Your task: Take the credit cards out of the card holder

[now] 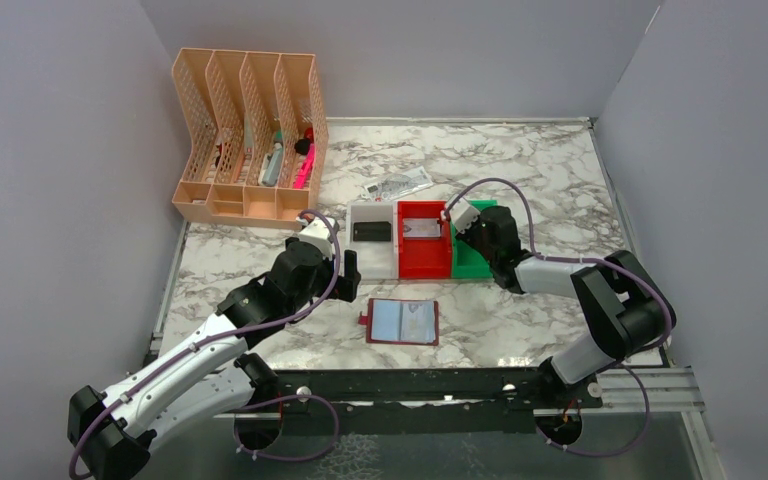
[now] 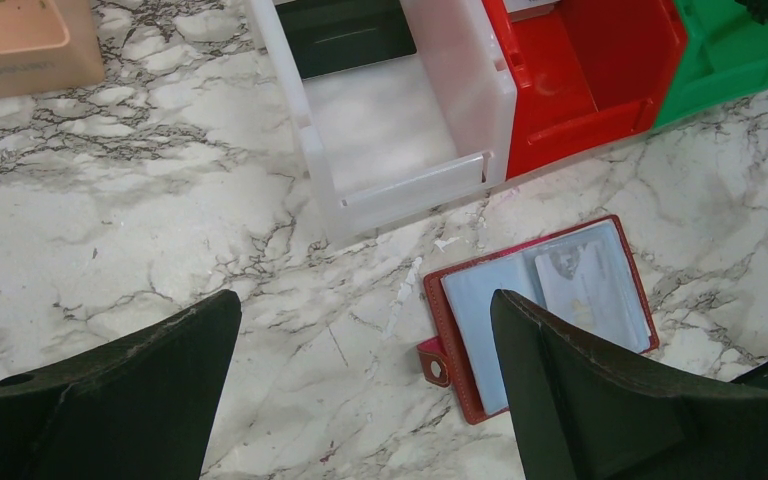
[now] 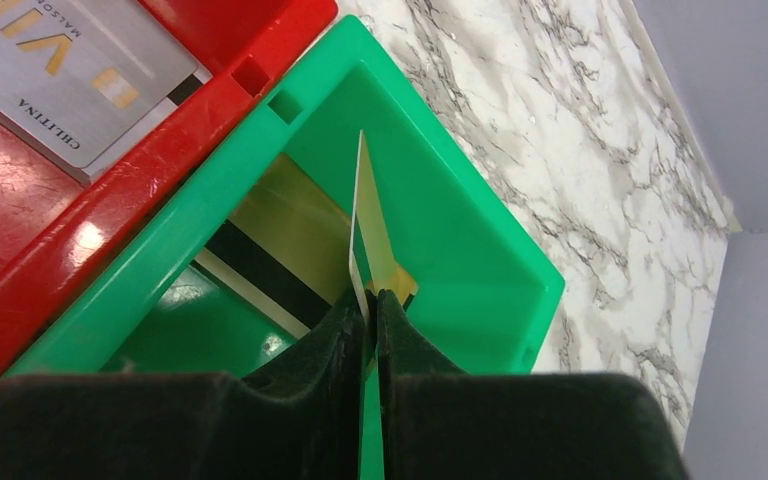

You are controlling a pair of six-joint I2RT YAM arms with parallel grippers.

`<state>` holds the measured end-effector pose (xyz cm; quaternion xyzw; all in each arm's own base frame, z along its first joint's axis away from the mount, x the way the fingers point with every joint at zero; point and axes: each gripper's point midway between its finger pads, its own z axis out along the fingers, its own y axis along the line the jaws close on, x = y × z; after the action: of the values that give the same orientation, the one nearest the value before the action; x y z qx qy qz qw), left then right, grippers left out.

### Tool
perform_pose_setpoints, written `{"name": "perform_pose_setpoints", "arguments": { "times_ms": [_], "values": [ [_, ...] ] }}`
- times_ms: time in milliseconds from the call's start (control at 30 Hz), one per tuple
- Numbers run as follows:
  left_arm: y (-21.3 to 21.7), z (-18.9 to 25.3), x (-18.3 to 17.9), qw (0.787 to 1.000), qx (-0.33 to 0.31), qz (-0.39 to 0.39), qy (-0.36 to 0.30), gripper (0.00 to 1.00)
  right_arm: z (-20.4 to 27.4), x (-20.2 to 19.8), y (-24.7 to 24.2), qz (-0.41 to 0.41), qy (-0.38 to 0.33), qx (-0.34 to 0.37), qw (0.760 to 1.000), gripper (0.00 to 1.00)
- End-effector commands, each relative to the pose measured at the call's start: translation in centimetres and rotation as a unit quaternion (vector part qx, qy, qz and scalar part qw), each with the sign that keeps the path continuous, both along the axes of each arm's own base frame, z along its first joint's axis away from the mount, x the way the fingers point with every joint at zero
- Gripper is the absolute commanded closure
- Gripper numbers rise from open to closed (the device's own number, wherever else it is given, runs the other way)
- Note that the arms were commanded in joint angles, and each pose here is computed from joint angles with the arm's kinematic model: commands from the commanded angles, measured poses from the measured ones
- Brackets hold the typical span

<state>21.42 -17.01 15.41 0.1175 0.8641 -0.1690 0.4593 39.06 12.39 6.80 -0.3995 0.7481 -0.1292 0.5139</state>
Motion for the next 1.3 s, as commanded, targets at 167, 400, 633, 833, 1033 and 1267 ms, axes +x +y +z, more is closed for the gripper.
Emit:
{"name": "perform_pose_setpoints", "arguments": {
  "times_ms": [167, 400, 633, 833, 1033, 1267],
  "values": [
    [0.2, 0.7, 0.4, 1.0, 0.006, 0.005, -0.008, 0.01, -0.4, -0.3, 1.3, 0.029, 0.028, 0.018, 0.999, 0.75],
    [0.2, 0.6, 0.4, 1.0, 0.008, 0.004, -0.005, 0.01, -0.6, -0.7, 1.4, 0.037, 0.031, 0.022, 0.999, 0.72],
    [0.1, 0.5, 0.4, 1.0, 0.009, 0.003, -0.004, 0.01, -0.4, -0.3, 0.9, 0.019, 0.021, 0.017, 0.999, 0.72],
    [0.0, 0.3, 0.3, 1.0, 0.01, -0.001, 0.001, 0.01, -0.6, -0.9, 1.5, 0.032, 0.038, 0.033, 0.998, 0.71],
    [-0.1, 0.1, 0.3, 1.0, 0.012, -0.003, 0.004, 0.01, -1.0, -1.2, 2.1, 0.042, 0.055, 0.04, 0.997, 0.53],
    [-0.2, -0.1, 0.3, 1.0, 0.014, -0.004, 0.007, 0.01, 0.6, -0.6, 1.9, 0.029, 0.028, 0.05, 0.998, 0.52]
  ]
}}
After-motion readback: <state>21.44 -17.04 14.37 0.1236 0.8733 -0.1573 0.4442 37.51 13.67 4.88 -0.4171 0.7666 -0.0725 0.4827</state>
